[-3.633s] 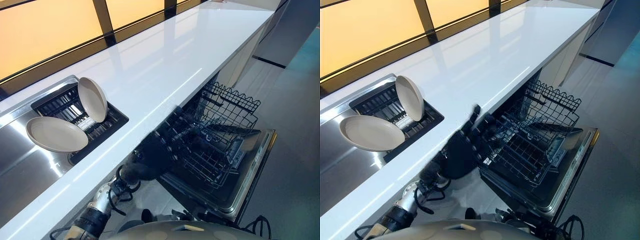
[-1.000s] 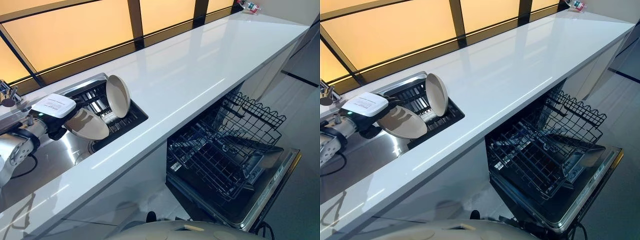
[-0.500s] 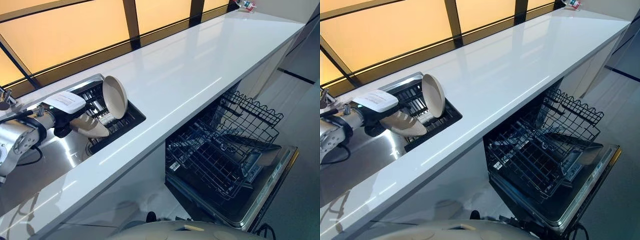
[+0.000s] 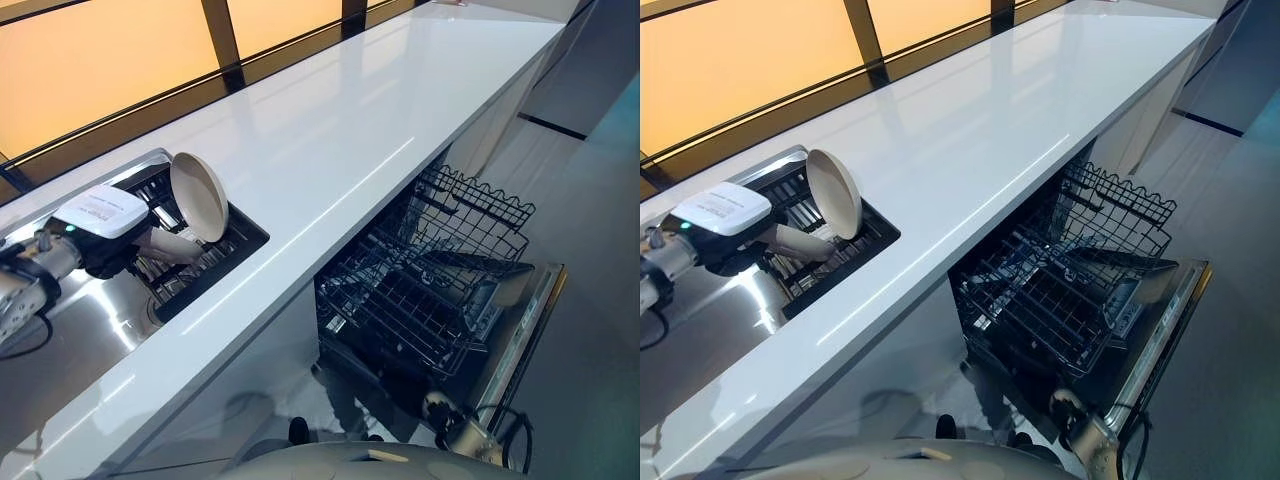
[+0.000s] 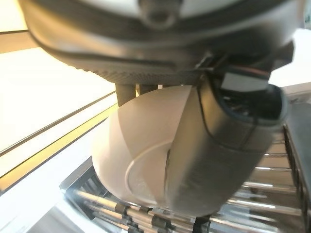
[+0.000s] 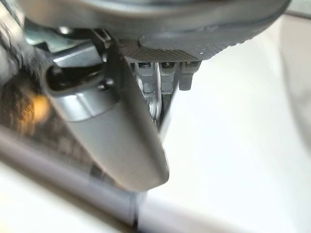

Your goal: Pick up plates and place into dishwasher.

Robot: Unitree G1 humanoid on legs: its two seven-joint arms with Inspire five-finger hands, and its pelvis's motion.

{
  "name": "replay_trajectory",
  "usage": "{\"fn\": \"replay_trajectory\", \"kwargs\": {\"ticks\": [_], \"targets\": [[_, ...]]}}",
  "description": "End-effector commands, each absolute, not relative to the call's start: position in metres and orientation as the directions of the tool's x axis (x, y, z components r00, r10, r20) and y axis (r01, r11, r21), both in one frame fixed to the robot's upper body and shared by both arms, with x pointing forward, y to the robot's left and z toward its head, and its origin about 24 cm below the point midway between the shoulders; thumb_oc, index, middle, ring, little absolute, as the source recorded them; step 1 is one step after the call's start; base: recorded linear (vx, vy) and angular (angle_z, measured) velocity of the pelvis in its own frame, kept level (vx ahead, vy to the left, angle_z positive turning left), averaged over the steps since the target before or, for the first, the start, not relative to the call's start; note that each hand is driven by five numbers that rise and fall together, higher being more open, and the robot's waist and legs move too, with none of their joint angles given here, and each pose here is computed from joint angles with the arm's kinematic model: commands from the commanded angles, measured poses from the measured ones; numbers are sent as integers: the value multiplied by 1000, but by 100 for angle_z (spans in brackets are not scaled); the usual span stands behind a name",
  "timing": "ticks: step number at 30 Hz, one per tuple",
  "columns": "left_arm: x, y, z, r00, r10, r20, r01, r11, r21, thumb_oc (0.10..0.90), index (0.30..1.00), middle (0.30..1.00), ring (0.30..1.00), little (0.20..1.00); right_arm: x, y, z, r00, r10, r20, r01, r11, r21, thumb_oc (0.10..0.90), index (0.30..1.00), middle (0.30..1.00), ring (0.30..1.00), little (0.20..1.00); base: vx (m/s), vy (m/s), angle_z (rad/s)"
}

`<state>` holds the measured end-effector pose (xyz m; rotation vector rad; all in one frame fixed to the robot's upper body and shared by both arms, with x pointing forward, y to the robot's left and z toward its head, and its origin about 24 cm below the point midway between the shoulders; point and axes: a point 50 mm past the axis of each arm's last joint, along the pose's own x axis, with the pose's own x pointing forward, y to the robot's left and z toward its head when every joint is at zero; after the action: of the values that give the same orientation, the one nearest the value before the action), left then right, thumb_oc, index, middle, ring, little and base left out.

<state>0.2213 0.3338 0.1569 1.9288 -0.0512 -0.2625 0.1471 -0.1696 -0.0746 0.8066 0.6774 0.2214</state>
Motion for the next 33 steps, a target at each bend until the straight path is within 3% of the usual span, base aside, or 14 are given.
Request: {"fn": "replay_trajectory", "kwargs": {"ticks": [1,8,11,18,27,33], "targets": [[219,360,210,956,-88,280,-293,-355,888,100,300,300,300,200,180,-191,-20,840,480,-252,-170,675,718,800,900,900,900,900,2,39,-17],[206,353,200,917,-104,385,-397,-321,860,100,300,300,300,200,192,-209,14,821,539,-187,-292,678,674,800,900,900,900,900,-13,43,-20],[202,350,207,889,-125,442,-459,-271,846,100,300,300,300,200,201,-221,41,831,553,-60,-398,666,631,800,900,900,900,900,-10,25,-7],[193,358,223,804,-107,585,-593,-224,773,100,300,300,300,200,219,-258,105,904,392,172,-427,789,442,800,900,900,900,900,-4,9,-4],[174,369,240,747,-109,656,-659,-246,710,100,300,300,300,200,204,-297,115,889,449,93,-446,799,404,800,900,900,900,900,15,-35,1],[173,377,247,697,-61,714,-709,-203,675,100,300,300,300,200,206,-337,155,916,159,368,-292,893,342,800,900,900,900,900,30,-86,4]]}}
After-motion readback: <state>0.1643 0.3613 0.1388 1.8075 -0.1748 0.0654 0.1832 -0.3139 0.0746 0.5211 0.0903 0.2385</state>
